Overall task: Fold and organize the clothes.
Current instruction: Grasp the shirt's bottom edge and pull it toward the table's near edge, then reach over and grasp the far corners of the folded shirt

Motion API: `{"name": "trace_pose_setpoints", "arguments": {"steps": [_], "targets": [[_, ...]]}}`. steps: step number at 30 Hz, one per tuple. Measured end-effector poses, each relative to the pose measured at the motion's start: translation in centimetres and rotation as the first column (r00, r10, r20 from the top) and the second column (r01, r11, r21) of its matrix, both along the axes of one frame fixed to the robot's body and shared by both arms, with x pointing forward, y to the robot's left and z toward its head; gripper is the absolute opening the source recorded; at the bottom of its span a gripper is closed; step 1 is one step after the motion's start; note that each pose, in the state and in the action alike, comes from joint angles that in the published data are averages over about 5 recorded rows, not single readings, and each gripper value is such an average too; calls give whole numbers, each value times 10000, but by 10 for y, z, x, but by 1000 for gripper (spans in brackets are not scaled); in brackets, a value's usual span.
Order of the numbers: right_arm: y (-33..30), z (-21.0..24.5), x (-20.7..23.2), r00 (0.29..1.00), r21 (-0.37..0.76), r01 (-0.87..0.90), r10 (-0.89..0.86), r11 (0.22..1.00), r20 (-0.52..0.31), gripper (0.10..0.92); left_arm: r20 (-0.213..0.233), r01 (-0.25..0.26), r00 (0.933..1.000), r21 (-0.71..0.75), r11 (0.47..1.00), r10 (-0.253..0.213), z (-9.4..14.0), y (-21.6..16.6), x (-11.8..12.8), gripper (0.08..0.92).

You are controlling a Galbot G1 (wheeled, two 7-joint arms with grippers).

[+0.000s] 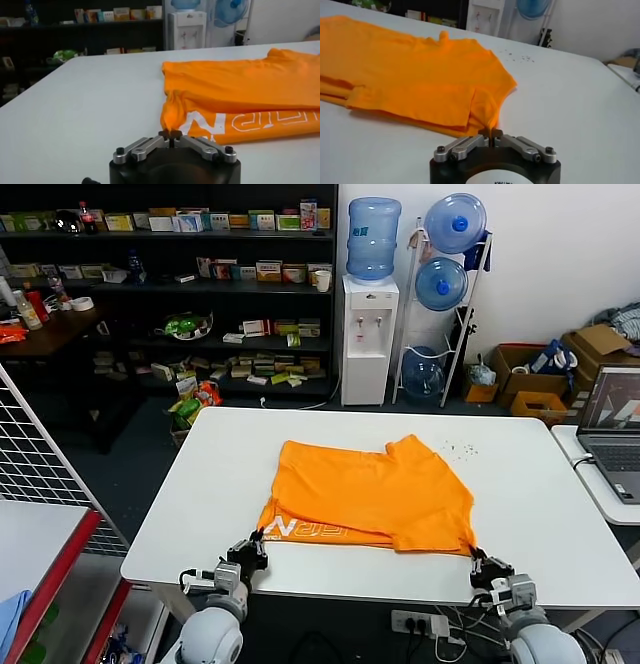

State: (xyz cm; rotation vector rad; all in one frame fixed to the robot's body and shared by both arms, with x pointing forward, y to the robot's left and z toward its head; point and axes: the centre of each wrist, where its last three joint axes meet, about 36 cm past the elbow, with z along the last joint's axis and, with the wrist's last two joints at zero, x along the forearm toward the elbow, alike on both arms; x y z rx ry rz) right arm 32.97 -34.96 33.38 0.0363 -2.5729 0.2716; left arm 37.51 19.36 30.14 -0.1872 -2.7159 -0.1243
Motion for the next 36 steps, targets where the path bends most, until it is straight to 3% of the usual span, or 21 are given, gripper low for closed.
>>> {"name": "trace_pose_setpoints", "arguments": {"steps": [12,15,26,30,36], "targets": [[4,21,-37,9986,-149,-59,51,9999,-526,130,-271,294,9992,155,9994,-290,23,7,-41,99],[5,26,-42,9983,-162,-45,35,9999,-577,154,-417,338,9986,161,9993,-331,28,9,-51,131],[6,40,-46,9993,-142,115,-120,9998,-353,461,-701,449,9965,50,9990,-444,44,12,-71,424],[5,44,-38,9995,11,177,-178,9998,267,574,-469,504,9976,29,9987,-502,49,13,-67,545],[-1,47,-9,9916,568,135,-207,9983,1278,730,263,668,9974,-58,9977,-667,55,10,-49,718]]}}
